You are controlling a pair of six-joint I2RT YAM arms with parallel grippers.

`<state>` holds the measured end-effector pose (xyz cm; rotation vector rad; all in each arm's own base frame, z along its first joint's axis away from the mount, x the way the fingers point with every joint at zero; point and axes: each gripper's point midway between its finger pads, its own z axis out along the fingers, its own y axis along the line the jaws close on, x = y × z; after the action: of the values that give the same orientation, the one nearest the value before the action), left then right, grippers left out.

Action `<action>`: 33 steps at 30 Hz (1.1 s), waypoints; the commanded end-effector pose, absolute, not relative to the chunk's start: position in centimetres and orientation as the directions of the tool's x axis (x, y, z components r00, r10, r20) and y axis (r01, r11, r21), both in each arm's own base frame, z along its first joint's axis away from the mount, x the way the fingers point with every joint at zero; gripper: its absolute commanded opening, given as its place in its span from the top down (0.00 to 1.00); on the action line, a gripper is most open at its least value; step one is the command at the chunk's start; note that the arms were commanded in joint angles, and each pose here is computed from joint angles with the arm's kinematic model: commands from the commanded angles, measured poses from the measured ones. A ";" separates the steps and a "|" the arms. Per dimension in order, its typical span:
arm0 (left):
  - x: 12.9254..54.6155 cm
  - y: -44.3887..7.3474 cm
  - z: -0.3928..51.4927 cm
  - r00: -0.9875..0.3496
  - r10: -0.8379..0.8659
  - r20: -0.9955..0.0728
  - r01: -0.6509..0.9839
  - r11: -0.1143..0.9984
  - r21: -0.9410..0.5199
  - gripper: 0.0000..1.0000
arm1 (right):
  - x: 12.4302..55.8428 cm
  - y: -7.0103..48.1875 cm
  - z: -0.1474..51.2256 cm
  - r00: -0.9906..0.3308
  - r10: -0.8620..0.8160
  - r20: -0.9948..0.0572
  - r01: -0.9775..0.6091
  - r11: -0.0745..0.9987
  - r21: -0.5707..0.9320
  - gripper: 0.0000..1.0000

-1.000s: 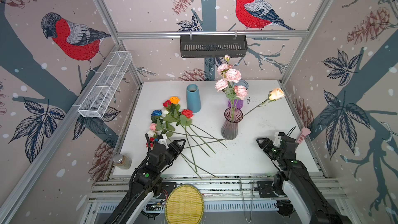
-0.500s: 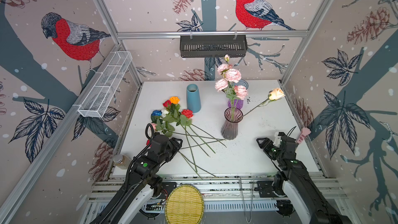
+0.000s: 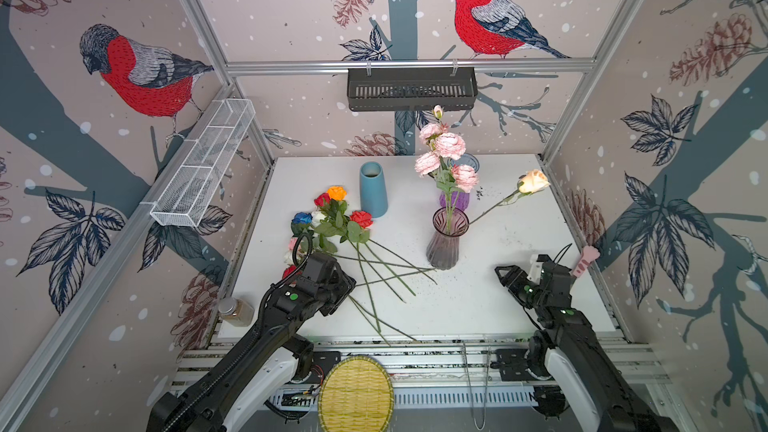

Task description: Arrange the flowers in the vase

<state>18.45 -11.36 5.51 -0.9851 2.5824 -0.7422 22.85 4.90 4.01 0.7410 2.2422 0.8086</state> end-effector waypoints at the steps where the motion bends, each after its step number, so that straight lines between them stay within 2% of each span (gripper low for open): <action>1: 19.2 -12.0 4.7 -0.738 -0.670 -0.077 -0.516 0.635 -0.575 0.39 | 22.8 4.9 3.9 -0.640 0.674 -0.367 0.286 0.654 0.700 0.37; 7: 20.0 -12.8 3.0 -0.765 -0.641 -0.059 -0.507 0.658 -0.557 0.41 | 22.8 4.9 3.9 -0.640 0.675 -0.368 0.287 0.653 0.700 0.37; 13: 23.5 -12.8 4.0 -0.756 -0.623 -0.201 -0.402 0.684 -0.609 0.41 | 22.9 4.9 3.9 -0.643 0.673 -0.366 0.287 0.654 0.700 0.37; 17: 26.0 -12.7 4.9 -0.745 -0.626 -0.231 -0.342 0.656 -0.673 0.41 | 22.9 4.8 3.8 -0.644 0.673 -0.365 0.292 0.657 0.695 0.37; 22: 29.5 -13.5 7.0 -0.736 -0.576 -0.357 -0.184 0.677 -0.713 0.41 | 23.0 4.7 3.9 -0.642 0.674 -0.365 0.300 0.659 0.690 0.37; 25: 30.8 -14.5 7.7 -0.752 -0.542 -0.376 -0.127 0.678 -0.724 0.41 | 22.9 4.9 4.3 -0.651 0.665 -0.367 0.301 0.670 0.679 0.37; 29: 30.5 -16.3 8.2 -0.812 -0.459 -0.360 -0.047 0.667 -0.743 0.41 | 22.8 6.2 6.0 -0.677 0.616 -0.404 0.253 0.709 0.658 0.37; 33: 28.3 -17.1 9.4 -0.835 -0.391 -0.388 0.057 0.639 -0.767 0.41 | 22.5 8.7 8.9 -0.699 0.543 -0.465 0.161 0.753 0.638 0.36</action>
<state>29.19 -15.95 7.86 -0.4119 2.3701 -1.0253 22.72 8.77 8.18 0.5101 2.2802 0.8251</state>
